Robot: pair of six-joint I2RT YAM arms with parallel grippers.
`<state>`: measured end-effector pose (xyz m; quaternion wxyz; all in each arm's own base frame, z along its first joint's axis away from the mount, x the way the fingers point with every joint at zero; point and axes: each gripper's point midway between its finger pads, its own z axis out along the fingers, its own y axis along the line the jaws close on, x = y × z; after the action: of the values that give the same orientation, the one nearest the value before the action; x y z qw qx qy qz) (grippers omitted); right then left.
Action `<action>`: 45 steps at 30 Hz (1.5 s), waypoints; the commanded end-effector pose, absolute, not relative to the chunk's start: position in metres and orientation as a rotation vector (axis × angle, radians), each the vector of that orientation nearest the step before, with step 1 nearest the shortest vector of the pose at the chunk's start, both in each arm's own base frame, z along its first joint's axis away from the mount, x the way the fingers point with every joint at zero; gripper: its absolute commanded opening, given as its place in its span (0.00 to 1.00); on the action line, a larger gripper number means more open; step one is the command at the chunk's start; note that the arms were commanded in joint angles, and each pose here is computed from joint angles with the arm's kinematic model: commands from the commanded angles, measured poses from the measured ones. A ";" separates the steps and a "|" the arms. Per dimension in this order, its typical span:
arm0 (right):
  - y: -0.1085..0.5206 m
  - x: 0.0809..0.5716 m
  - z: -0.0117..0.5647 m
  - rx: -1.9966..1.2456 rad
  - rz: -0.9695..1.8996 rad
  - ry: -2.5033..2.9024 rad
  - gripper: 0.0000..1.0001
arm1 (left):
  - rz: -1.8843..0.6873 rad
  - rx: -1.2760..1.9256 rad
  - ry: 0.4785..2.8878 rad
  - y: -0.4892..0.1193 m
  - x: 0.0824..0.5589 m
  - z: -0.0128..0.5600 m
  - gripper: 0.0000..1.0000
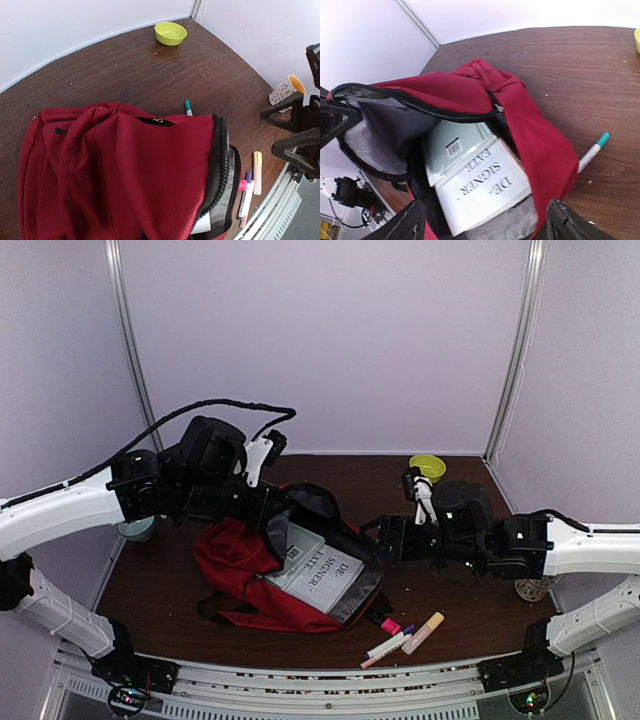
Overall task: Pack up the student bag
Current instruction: Place the book in the largest pocket of the bag, then move the student bag to the center of the board.
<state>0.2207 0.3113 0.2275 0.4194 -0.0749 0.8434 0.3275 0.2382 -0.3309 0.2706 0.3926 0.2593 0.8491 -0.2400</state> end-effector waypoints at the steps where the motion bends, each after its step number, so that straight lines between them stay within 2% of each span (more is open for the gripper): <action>1: 0.260 0.220 0.202 -0.197 0.548 2.165 0.85 | -0.534 0.616 2.116 -0.309 0.244 0.279 0.00; 8: 0.228 0.216 0.193 -0.178 0.452 2.167 0.85 | -0.356 0.619 2.160 -0.271 0.241 0.273 0.00; 15: 0.227 0.220 0.193 -0.182 0.434 2.163 0.85 | -0.339 0.589 2.117 -0.245 0.235 0.292 0.00; 28: 0.204 0.217 0.187 -0.119 0.353 2.200 0.83 | -0.541 0.718 2.148 -0.301 0.233 0.266 0.00; 36: 0.159 0.203 0.163 0.152 0.253 2.294 0.79 | -0.607 0.759 2.153 -0.328 0.239 0.257 0.00; 40: 0.166 0.191 0.148 0.182 0.327 2.379 0.78 | -0.581 0.729 2.152 -0.328 0.245 0.258 0.00; 45: 0.183 0.193 0.147 0.063 0.360 2.387 0.79 | -0.622 0.749 2.143 -0.335 0.242 0.257 0.00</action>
<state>0.1937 0.1770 0.1517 0.3647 0.0427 0.9201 0.1364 0.2358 -0.3206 0.2333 0.3535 0.2957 0.8627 -0.2081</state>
